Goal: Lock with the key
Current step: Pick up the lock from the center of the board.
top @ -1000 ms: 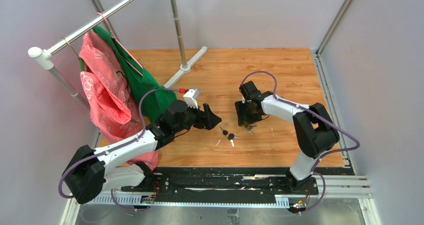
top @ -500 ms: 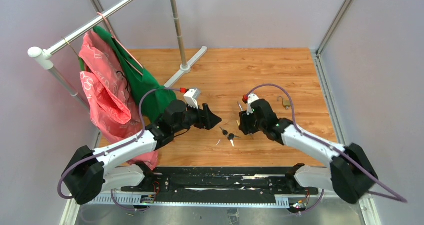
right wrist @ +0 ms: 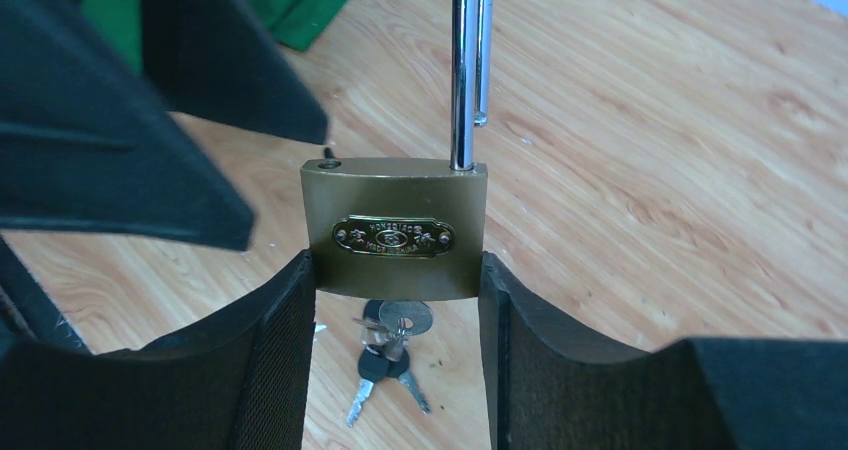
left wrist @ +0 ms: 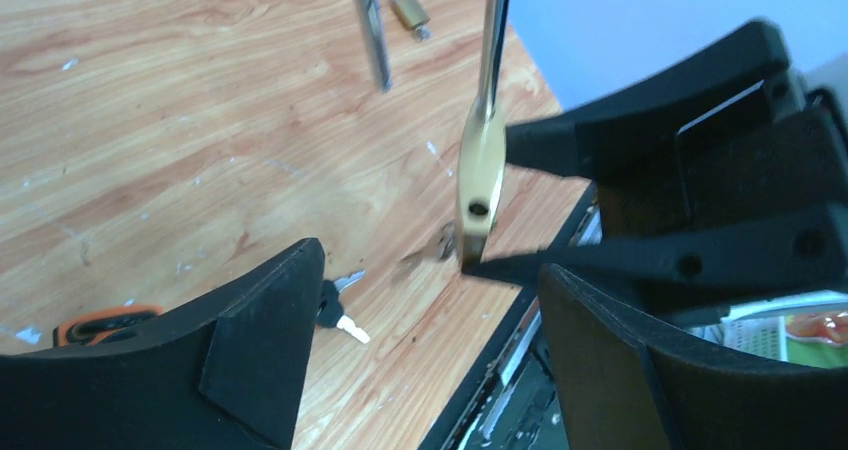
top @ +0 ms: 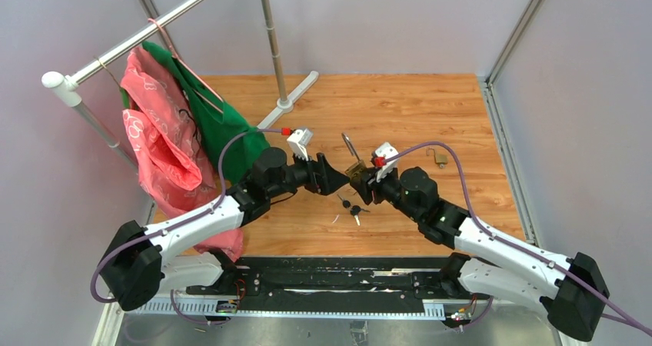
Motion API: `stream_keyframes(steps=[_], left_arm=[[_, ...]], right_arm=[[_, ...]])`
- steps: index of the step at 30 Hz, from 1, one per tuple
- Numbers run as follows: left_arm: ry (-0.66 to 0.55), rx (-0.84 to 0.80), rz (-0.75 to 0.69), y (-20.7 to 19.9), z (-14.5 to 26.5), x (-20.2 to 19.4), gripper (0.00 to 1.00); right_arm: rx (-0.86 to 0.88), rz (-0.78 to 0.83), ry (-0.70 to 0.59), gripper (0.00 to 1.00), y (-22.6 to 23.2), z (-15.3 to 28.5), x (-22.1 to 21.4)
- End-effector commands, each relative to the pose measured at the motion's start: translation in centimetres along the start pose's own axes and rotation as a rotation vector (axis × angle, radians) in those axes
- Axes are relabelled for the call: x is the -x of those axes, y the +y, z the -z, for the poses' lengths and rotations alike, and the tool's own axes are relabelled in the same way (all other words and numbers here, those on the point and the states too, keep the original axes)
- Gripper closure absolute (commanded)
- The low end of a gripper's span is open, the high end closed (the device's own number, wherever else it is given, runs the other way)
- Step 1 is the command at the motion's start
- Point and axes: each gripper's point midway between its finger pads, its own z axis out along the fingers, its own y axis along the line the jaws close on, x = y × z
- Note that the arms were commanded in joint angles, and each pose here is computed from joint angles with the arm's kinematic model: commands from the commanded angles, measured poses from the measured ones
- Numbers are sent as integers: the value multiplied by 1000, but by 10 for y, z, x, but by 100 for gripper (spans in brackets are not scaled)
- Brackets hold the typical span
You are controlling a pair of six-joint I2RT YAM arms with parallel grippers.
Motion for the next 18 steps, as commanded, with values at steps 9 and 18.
stream_keyframes(steps=[9,18], left_arm=[[-70,-101,-30,-35,-1,35,51],[-57,-110,-31,-36,2,27,74]], right_arm=[[71,87,-212,100,39,7,80],[110,112,-233,100,49,2,90]])
